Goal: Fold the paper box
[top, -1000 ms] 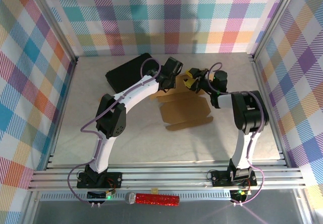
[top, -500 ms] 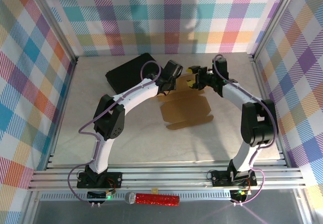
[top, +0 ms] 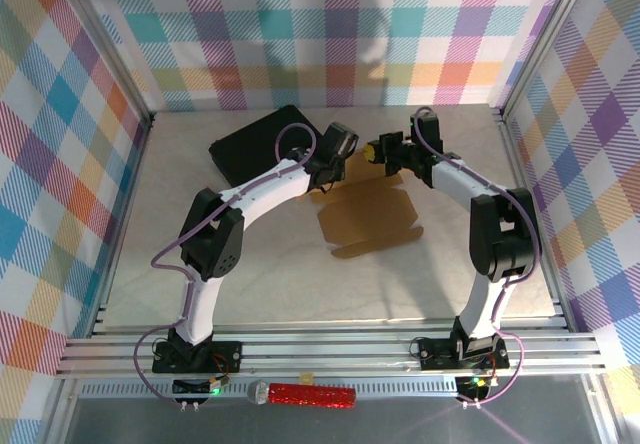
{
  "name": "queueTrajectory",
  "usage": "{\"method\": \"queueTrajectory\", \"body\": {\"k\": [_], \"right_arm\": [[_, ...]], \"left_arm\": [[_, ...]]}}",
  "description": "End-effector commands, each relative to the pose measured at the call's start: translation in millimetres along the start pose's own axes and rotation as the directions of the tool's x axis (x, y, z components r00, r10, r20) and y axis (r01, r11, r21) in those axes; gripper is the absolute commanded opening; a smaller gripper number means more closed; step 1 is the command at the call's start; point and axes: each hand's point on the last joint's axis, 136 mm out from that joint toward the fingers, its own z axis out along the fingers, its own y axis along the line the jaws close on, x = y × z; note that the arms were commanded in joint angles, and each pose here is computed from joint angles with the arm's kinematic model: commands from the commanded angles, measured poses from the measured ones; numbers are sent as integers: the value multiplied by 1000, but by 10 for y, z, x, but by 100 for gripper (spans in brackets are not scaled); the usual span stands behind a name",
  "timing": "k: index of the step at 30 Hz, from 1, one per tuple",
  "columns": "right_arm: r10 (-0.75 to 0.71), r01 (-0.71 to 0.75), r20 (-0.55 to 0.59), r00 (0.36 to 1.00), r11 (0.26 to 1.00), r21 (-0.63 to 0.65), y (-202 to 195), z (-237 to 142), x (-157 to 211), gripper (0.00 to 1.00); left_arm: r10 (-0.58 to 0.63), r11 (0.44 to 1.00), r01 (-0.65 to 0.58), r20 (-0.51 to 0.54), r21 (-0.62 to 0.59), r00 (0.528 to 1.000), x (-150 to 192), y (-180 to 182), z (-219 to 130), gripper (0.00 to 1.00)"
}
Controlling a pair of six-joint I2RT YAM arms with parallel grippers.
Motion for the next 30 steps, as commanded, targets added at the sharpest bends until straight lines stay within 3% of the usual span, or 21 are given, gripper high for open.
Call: {"method": "queueTrajectory", "body": {"k": [1,4,8,15,21,23,26,30], "right_arm": [[5,-5,6,1000,1000,10,-141,75,-40,0],[-61,60,-5,998,995,-75,-89,83,-30,0],[-158,149,-35,987,973,-179,-40,51,39,0],[-273,232,-69,960,905,-357,96,-52,176,0],[-355,270,-106,929,844,-464,331,10,215,0],[-360,268,-123,925,846,-461,329,65,192,0],[-366,268,-142,920,849,-455,313,92,158,0],[-387,282,-163,908,850,-446,270,93,159,0]], "left_arm": [[61,998,-61,1,29,998,-113,-163,-149,41],[124,991,-124,-2,43,992,-209,-293,-292,67],[241,970,-240,-5,26,971,-411,-358,-543,85],[311,950,-311,-21,2,950,-752,-104,-862,86],[406,913,-408,-47,-33,913,-1221,-77,-985,77],[534,845,-531,-94,53,840,-1307,-185,-955,66],[776,629,-760,-183,163,603,-1348,-118,-924,44],[849,511,-819,-304,260,433,-1397,227,-687,24]]}}
